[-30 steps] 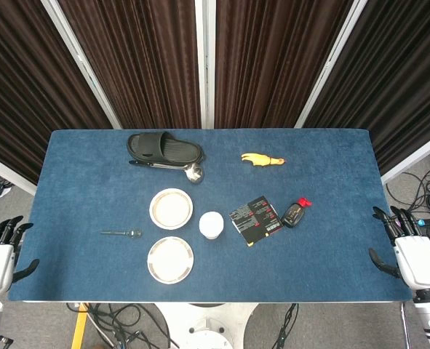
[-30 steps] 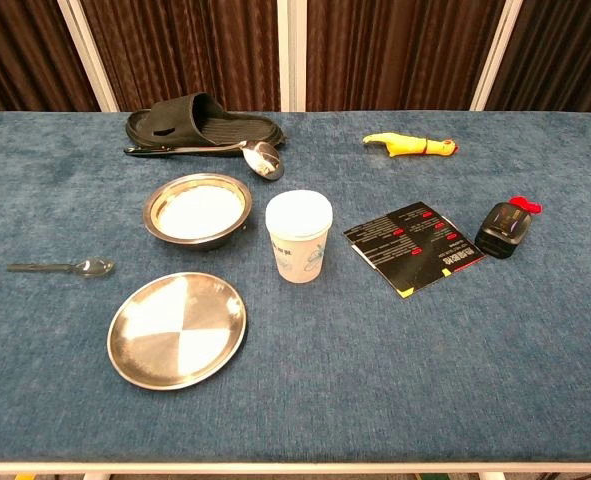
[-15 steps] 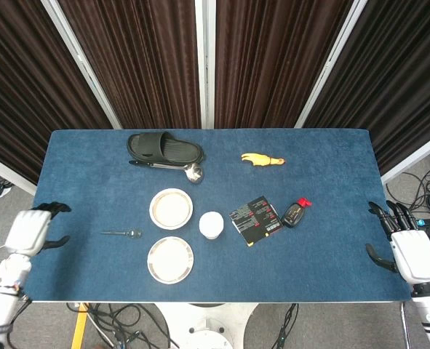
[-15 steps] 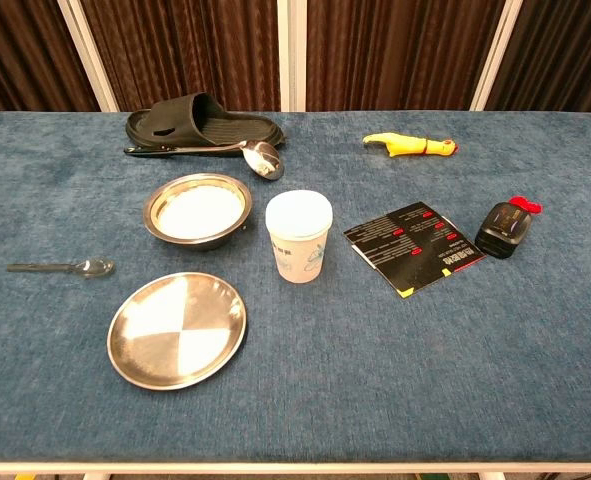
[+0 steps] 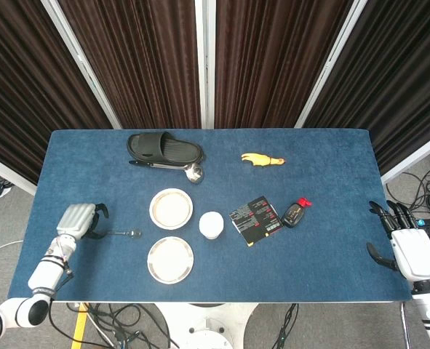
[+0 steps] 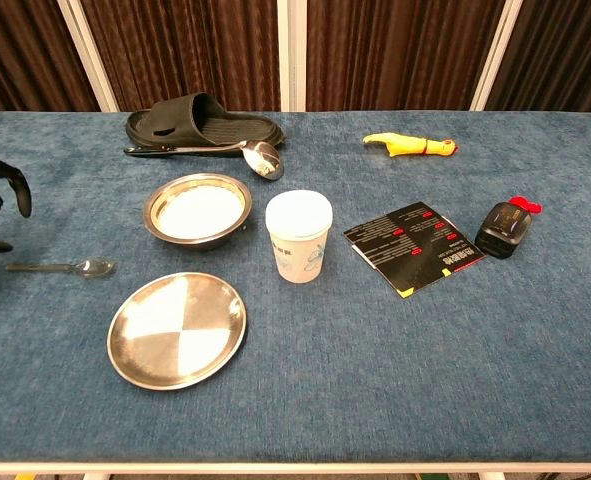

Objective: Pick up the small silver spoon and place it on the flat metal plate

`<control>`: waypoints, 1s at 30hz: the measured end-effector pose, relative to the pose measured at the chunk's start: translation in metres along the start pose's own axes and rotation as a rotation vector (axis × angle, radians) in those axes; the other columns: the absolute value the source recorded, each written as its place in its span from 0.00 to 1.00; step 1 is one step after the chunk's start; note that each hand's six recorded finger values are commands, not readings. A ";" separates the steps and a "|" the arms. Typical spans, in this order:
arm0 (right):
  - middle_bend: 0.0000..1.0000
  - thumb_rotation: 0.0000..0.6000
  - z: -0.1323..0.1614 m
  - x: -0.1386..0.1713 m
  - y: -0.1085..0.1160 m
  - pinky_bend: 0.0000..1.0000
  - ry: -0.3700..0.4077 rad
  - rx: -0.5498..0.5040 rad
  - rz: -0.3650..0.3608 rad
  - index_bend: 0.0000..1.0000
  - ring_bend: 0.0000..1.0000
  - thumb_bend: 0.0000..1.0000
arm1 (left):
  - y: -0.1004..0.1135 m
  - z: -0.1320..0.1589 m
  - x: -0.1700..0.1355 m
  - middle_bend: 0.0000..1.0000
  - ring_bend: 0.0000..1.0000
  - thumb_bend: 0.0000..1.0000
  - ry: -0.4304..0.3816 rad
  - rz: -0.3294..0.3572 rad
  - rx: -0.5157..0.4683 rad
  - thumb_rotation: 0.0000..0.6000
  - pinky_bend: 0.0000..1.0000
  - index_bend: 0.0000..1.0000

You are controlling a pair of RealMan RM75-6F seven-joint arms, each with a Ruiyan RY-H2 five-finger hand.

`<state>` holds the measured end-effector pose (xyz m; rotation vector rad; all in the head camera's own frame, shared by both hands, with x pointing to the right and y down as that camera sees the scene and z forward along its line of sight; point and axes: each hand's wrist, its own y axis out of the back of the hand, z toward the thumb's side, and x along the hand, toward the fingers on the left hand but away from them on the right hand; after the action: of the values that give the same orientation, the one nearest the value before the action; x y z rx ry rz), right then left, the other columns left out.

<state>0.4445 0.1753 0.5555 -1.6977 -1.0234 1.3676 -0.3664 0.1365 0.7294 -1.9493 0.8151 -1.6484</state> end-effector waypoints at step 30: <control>0.21 1.00 -0.003 0.001 -0.005 0.04 -0.016 -0.005 0.017 0.03 0.00 0.27 | -0.045 0.001 0.008 0.94 0.93 0.40 0.083 -0.040 -0.018 1.00 1.00 0.55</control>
<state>0.4472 0.1778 0.5601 -1.7054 -1.0236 1.3924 -0.3576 0.1631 0.7655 -1.9322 0.8303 -1.7611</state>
